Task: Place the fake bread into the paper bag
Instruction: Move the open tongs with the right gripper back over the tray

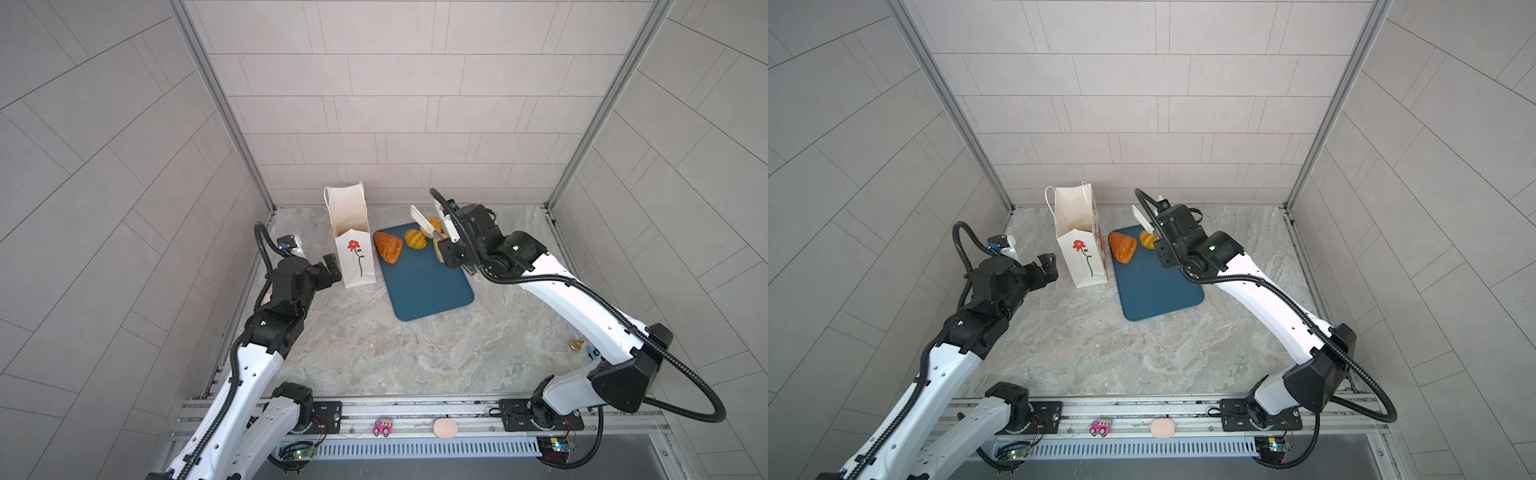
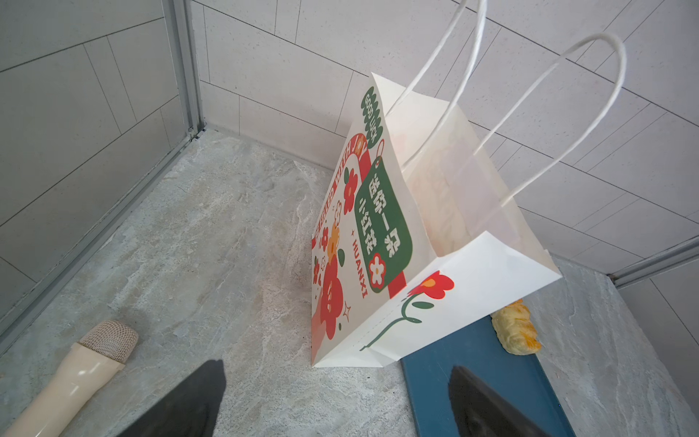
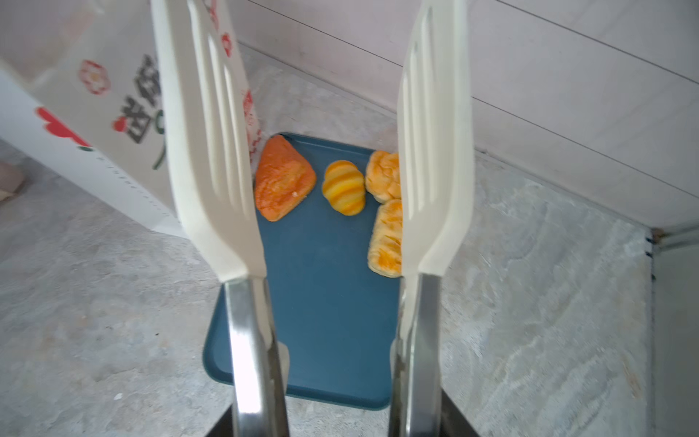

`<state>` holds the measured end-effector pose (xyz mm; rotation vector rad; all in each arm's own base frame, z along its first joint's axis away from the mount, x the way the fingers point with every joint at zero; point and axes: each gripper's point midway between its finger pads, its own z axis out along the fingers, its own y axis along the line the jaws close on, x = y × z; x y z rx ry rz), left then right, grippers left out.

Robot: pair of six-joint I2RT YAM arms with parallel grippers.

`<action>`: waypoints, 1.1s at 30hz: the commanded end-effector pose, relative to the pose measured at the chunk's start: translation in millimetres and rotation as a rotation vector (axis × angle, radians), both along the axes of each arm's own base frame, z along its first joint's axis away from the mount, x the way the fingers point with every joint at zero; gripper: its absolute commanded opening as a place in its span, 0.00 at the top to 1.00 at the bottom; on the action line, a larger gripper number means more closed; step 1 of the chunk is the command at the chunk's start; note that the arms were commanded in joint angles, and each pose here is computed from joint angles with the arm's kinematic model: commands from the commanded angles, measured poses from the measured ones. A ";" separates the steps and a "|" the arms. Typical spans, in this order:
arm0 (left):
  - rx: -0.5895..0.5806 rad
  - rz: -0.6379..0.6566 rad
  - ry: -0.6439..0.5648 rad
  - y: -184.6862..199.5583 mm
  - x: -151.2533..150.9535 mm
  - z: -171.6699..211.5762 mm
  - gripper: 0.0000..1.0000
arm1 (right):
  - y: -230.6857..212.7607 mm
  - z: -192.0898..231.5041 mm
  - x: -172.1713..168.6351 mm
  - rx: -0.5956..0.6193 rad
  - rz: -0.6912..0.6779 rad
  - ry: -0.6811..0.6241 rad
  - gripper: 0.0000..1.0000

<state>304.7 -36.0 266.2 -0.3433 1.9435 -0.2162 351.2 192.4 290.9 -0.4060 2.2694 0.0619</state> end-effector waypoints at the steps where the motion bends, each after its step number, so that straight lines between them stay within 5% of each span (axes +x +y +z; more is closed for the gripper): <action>1: 0.014 0.017 -0.045 2.1 1.9 18.2 0.00 | -24.3 0.8 2.5 0.006 -0.083 -0.028 0.44; 33: 0.048 -0.012 -0.054 -9.6 1.5 22.1 0.00 | -66.2 -152.1 6.6 -0.149 -0.237 0.295 0.44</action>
